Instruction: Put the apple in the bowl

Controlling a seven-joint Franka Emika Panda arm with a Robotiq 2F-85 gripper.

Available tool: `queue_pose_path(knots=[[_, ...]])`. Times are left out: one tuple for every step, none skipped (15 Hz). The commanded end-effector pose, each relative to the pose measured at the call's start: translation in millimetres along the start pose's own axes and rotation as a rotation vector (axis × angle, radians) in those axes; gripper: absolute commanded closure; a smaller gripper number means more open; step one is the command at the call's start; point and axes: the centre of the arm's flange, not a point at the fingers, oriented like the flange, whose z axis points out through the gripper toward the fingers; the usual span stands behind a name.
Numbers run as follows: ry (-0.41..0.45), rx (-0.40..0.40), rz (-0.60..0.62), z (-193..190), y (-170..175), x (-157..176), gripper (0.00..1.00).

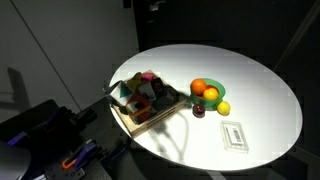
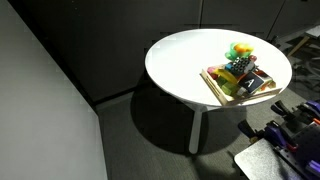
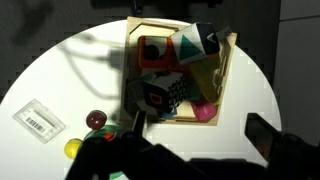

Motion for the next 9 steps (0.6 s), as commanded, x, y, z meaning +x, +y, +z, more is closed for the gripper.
queue_pose_path(knots=[[0.04,-0.073,-0.023,-2.6,20.7,19.6,0.0],[0.05,-0.096,-0.02,-1.0,26.9,24.2,0.0],[0.056,-0.118,-0.017,0.3,32.6,28.2,0.0],[0.064,-0.134,-0.013,1.6,39.5,32.4,0.0],[0.074,-0.149,-0.009,3.1,45.2,36.2,0.0],[0.085,-0.16,-0.006,4.6,51.6,40.4,0.0],[0.102,-0.167,-0.007,6.1,57.1,44.2,0.0],[0.122,-0.173,-0.008,7.4,62.2,47.9,0.0],[0.145,-0.174,-0.015,8.9,67.2,51.7,0.0]])
